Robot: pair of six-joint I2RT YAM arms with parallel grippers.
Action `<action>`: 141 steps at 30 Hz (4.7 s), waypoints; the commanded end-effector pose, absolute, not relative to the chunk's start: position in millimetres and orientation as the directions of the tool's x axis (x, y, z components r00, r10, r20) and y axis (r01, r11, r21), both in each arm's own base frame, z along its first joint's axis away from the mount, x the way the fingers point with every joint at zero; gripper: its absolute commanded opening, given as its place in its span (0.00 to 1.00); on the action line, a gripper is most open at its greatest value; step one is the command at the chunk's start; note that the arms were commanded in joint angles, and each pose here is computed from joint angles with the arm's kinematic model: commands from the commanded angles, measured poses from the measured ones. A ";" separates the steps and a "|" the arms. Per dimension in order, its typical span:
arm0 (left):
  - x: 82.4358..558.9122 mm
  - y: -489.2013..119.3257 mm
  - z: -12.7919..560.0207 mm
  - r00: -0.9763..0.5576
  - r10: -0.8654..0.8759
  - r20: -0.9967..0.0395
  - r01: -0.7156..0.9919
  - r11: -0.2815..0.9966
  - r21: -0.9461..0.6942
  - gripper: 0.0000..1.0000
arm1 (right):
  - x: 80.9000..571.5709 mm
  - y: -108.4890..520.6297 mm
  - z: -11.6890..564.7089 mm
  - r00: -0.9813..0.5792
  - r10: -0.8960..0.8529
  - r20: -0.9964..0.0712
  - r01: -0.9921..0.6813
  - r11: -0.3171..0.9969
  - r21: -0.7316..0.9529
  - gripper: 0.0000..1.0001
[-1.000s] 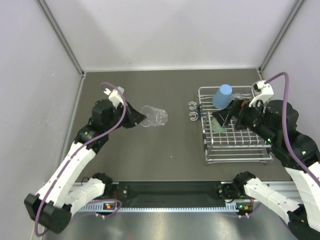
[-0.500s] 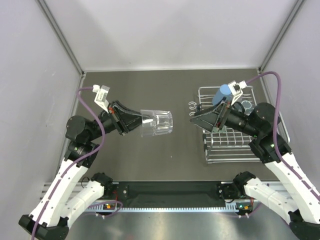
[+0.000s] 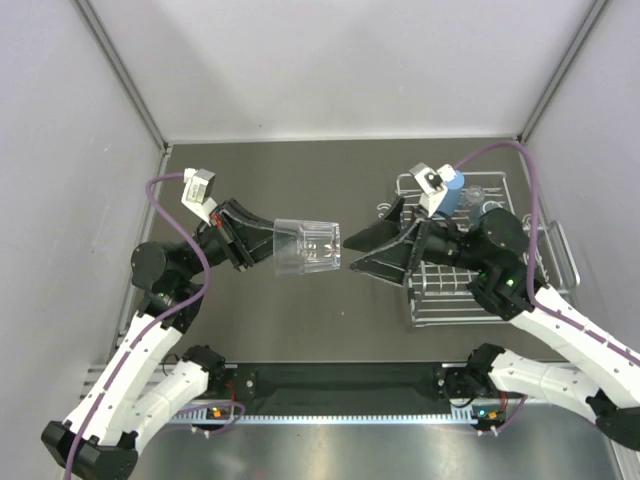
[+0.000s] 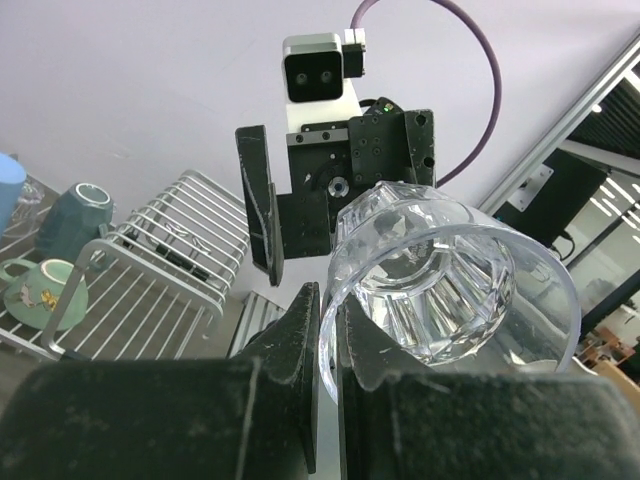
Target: Load the cups into the dish rack
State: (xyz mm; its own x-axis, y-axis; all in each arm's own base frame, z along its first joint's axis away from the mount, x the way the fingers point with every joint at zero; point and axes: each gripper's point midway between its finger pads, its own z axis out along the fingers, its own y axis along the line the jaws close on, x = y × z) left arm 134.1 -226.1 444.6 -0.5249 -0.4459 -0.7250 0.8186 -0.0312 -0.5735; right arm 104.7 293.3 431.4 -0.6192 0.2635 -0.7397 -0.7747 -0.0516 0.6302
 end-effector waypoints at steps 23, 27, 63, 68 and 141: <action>125.4 -215.9 457.4 -0.501 -0.531 -0.683 0.829 -0.069 -0.554 0.00 | 88.8 338.4 489.1 -0.560 0.390 -0.731 -0.824 -0.167 0.541 0.83; 125.7 -216.4 455.5 -0.505 -0.527 -0.683 0.827 -0.069 -0.559 0.00 | 90.7 343.3 491.3 -0.565 0.395 -0.724 -0.820 -0.173 0.546 0.75; 215.4 -166.6 303.8 -0.548 -0.517 -0.657 0.270 0.634 -0.725 0.98 | 211.1 252.2 437.7 -0.314 0.242 -0.918 -0.498 0.781 0.376 0.00; 210.8 -164.4 301.2 -0.562 -0.488 -0.668 0.268 0.656 -0.705 0.96 | 243.5 220.9 423.0 -0.294 0.088 -0.952 -0.311 0.933 0.183 0.00; 198.3 -166.7 277.2 -0.624 -0.415 -0.662 0.274 0.677 -0.683 0.93 | 411.1 96.5 155.1 -0.873 -0.107 -0.475 -0.067 0.993 -0.100 0.02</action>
